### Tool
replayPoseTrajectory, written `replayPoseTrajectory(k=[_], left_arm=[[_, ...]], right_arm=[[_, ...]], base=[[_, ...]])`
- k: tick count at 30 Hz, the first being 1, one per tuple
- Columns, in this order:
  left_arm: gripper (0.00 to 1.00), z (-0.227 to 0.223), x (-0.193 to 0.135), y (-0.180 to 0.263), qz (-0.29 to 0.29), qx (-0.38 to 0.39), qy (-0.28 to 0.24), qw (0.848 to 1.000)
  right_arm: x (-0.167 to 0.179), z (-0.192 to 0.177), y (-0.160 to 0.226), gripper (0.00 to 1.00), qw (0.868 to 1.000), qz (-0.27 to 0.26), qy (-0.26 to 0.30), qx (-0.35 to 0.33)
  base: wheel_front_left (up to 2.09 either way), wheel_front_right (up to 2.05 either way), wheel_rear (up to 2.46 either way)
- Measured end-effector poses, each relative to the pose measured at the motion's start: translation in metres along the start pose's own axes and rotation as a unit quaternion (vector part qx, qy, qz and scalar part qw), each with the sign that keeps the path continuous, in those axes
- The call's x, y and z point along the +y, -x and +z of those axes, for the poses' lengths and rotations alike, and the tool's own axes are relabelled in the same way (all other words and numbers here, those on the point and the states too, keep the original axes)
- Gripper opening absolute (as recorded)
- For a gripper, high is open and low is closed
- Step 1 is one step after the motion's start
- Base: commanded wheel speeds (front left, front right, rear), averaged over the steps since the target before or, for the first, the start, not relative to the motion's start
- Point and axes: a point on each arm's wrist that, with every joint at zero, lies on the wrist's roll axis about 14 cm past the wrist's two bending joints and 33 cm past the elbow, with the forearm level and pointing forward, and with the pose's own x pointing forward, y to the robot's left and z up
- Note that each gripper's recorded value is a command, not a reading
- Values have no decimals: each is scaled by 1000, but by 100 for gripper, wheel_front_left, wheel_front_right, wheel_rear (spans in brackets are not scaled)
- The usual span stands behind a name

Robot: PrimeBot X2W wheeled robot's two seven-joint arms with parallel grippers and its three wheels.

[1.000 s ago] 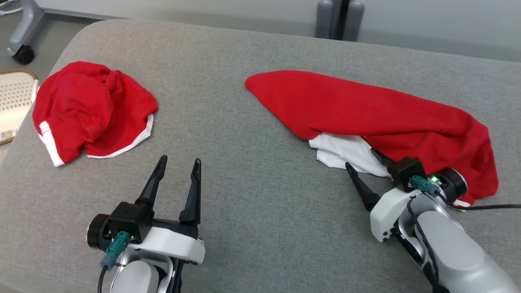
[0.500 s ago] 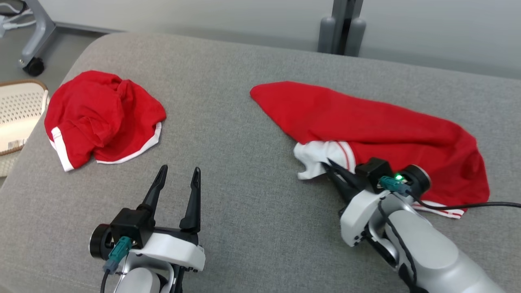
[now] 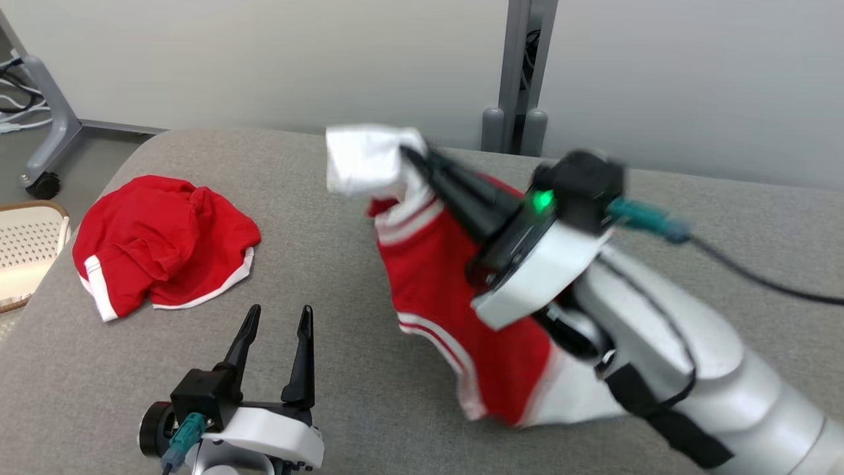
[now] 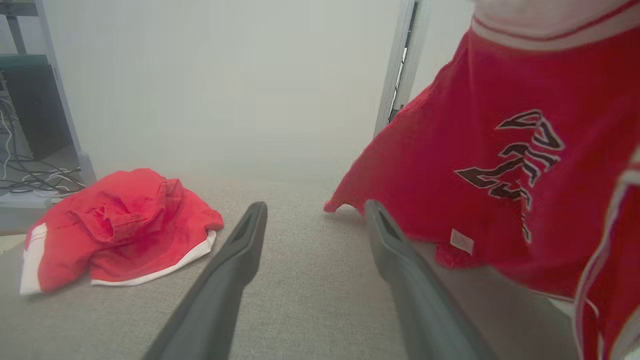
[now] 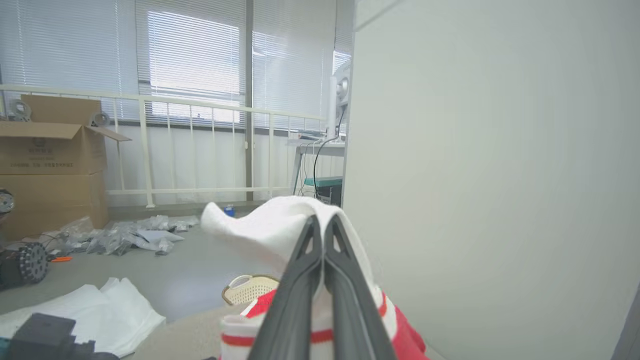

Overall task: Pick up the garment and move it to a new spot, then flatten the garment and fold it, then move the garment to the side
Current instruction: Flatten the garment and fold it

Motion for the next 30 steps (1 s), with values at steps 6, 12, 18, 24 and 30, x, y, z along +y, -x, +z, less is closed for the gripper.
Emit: replayPoseTrajectory(k=[6, 12, 18, 24, 30], left_arm=[[100, 0, -5, 2, -6, -1, 4, 1000], [100, -3, -10, 0, -13, 4, 6, 1000], [100, -14, -16, -5, -24, 21, 5, 999], [100, -21, -25, -8, -39, 32, 5, 999], [100, -25, -33, -12, -52, 36, 3, 998]], right_arm=[[-65, 67, 18, 0, 992, -93, -8, -90], [-170, 18, 108, 0, 961, -277, -17, -15], [-254, -47, 269, 0, 867, -478, 8, 143], [-257, -82, 345, 100, 803, -551, -11, 226], [-260, -79, 357, 100, 787, -562, 3, 252]], base=[[0, 0, 0], [0, 0, 0], [0, 0, 0], [0, 0, 0], [0, 0, 0]])
